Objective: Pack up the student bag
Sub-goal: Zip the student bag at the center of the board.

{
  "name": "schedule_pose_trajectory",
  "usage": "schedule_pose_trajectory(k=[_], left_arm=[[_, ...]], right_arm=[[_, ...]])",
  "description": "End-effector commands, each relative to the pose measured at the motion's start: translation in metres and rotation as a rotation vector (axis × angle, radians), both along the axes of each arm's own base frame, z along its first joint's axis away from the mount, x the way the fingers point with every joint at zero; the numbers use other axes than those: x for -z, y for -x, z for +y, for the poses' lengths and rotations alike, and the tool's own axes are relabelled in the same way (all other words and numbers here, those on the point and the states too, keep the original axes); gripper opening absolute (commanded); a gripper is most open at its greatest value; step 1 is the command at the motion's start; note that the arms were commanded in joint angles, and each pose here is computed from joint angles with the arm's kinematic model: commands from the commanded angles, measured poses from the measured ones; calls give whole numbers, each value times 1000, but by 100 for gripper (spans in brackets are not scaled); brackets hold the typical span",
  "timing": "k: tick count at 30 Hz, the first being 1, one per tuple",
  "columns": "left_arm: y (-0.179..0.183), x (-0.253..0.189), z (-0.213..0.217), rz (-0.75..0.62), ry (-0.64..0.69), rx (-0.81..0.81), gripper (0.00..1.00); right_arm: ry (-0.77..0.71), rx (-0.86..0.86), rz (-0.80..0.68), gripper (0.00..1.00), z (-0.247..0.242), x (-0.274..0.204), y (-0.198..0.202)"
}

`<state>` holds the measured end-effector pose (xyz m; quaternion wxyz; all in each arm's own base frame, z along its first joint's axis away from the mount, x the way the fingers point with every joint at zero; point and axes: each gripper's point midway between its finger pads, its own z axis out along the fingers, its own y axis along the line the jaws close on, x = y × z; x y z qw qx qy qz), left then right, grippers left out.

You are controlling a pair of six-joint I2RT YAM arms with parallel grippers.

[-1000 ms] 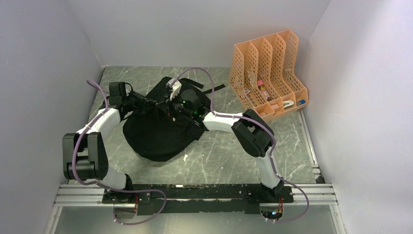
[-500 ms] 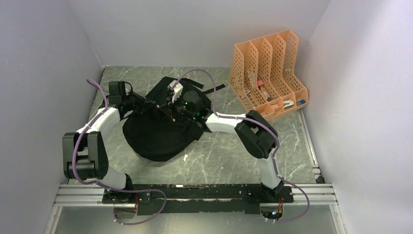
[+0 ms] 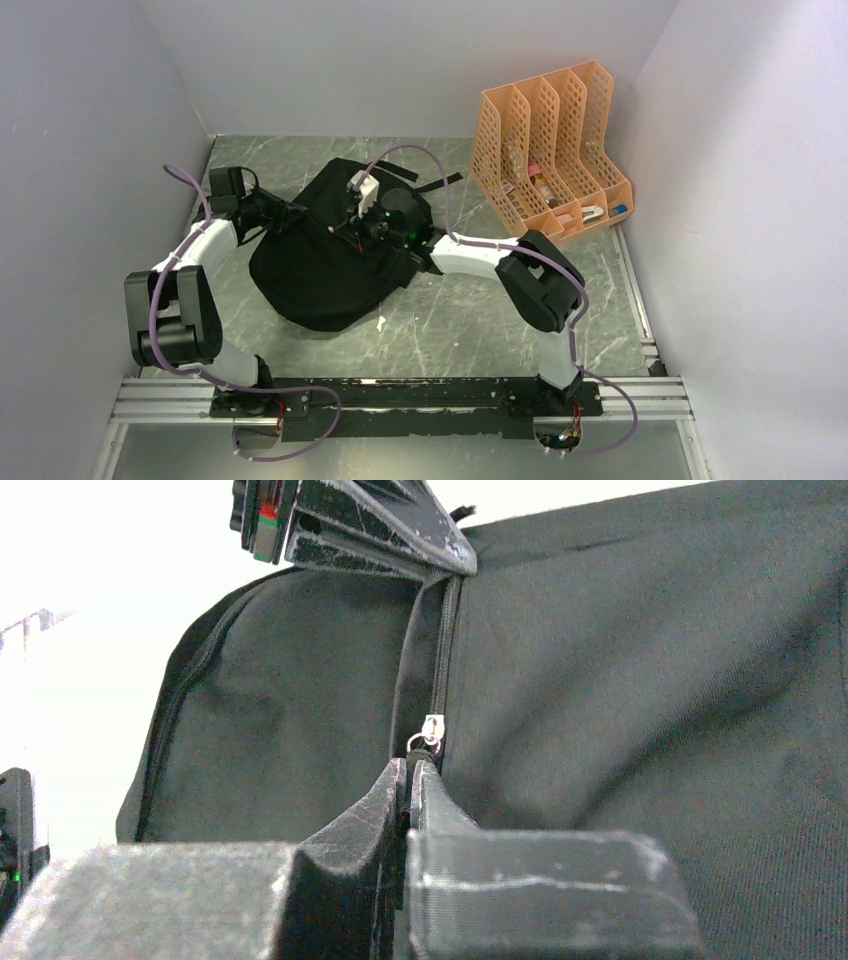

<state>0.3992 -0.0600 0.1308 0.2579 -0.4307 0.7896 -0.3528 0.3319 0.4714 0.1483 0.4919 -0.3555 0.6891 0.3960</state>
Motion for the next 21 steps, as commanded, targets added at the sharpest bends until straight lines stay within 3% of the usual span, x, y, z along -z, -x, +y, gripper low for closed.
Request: schedule_pose_trajectory(k=[1,21], left_arm=[[-14,-6,34,-35,-62,-69,5],[-24,3,61,-20,-118,-91,5]], right_arm=[[19,14,-10,0,-13,-13,9],[213,340,83,0,-106,9,15]])
